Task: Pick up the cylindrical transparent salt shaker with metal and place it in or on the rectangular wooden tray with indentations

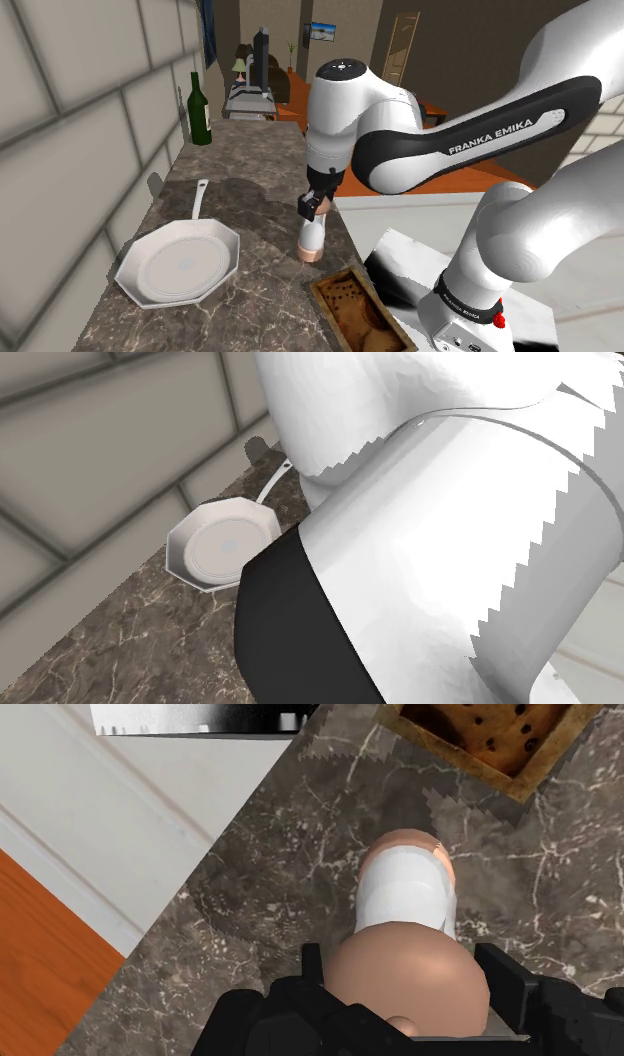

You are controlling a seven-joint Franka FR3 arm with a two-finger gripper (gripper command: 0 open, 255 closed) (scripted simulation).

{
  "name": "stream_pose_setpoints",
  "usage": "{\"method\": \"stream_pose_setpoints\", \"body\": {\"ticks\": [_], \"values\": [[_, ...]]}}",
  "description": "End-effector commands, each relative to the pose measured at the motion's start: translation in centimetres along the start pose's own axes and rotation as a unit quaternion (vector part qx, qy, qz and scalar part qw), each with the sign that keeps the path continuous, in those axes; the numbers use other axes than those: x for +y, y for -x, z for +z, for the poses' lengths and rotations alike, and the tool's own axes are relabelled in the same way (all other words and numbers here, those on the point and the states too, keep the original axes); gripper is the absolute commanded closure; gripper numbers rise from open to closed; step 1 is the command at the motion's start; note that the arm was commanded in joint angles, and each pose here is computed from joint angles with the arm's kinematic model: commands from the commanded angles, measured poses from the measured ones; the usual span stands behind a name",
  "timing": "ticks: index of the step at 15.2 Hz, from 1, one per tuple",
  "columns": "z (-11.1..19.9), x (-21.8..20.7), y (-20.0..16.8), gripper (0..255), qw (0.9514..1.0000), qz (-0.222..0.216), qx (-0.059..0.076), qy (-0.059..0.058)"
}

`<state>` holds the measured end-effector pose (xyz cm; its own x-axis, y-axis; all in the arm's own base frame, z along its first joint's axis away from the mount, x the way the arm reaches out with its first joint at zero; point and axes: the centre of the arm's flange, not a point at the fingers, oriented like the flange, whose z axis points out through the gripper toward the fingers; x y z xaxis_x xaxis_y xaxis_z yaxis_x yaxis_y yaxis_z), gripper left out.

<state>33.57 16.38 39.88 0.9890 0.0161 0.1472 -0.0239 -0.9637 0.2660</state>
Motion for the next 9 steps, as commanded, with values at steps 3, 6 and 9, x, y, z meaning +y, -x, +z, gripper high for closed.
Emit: {"method": "stream_pose_setpoints", "body": {"ticks": [3,6,9], "values": [[-2.1,0.5,-0.3,255,1.0,0.0,0.0,0.0],[-3.6,1.0,-0.5,255,1.0,0.0,0.0,0.0],[-5.1,1.4,-0.7,255,1.0,0.0,0.0,0.0]]}}
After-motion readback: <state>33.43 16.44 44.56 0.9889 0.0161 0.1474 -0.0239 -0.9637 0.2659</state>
